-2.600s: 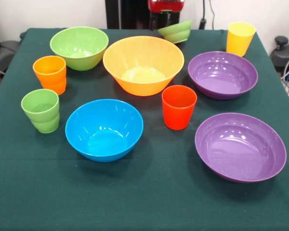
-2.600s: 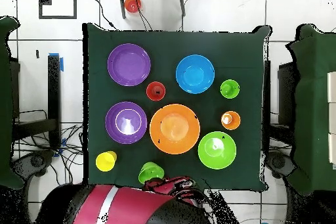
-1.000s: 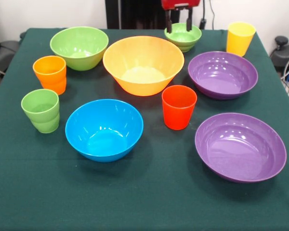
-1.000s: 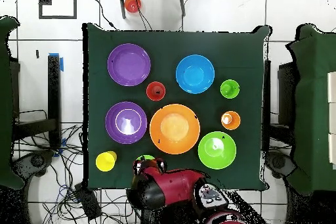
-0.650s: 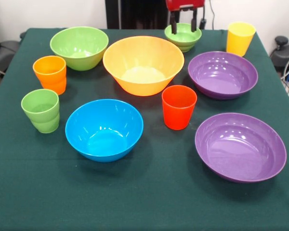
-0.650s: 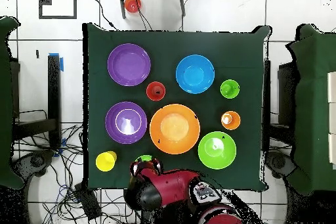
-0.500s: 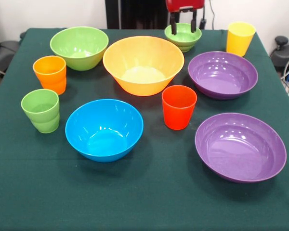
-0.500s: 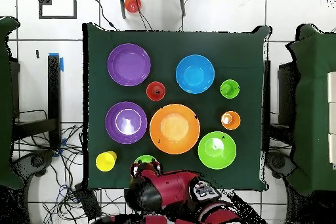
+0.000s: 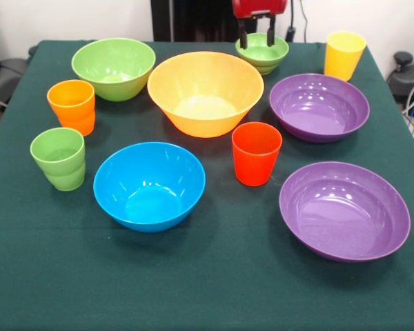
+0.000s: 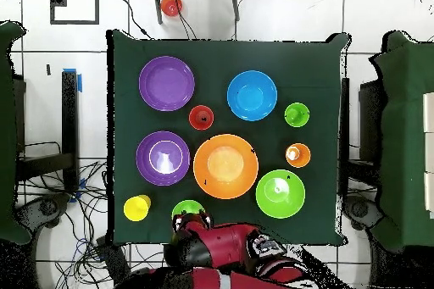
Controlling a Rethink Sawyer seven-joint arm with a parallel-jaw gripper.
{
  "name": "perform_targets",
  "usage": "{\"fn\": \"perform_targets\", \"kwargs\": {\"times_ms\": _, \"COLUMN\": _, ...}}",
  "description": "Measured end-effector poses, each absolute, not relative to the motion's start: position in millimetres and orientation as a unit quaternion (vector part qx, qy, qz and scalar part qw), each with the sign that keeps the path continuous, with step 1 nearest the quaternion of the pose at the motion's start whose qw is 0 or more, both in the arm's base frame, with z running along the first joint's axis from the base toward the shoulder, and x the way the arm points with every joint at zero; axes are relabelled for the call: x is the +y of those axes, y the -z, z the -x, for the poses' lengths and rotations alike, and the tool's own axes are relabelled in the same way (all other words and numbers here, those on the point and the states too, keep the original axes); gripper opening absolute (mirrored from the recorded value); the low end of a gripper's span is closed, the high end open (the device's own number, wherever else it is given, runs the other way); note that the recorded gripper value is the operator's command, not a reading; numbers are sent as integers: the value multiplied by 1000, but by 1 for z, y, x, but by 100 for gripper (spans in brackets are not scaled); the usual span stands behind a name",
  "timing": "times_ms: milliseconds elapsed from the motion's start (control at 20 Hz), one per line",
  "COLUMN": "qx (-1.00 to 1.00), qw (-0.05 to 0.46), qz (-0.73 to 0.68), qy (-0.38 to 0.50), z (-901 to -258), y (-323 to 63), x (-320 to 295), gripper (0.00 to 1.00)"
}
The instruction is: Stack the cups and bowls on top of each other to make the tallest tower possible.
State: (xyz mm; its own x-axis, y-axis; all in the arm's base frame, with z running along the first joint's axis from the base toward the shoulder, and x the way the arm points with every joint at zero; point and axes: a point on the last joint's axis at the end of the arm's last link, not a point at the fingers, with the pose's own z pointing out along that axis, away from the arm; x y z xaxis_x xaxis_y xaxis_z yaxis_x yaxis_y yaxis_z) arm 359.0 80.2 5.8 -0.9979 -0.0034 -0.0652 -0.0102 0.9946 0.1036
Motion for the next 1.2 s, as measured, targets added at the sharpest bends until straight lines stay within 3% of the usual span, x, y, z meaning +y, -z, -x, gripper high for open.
{"fn": "perform_targets", "kwargs": {"times_ms": 850, "qx": 997, "qw": 53, "qz": -8, "qy": -48, "z": -373, "y": -16, "x": 66, "gripper": 100}}
{"fn": "perform_targets", "kwargs": {"times_ms": 1200, "qx": 997, "qw": 59, "qz": -32, "qy": -48, "z": -373, "y": -20, "x": 33, "gripper": 100}}
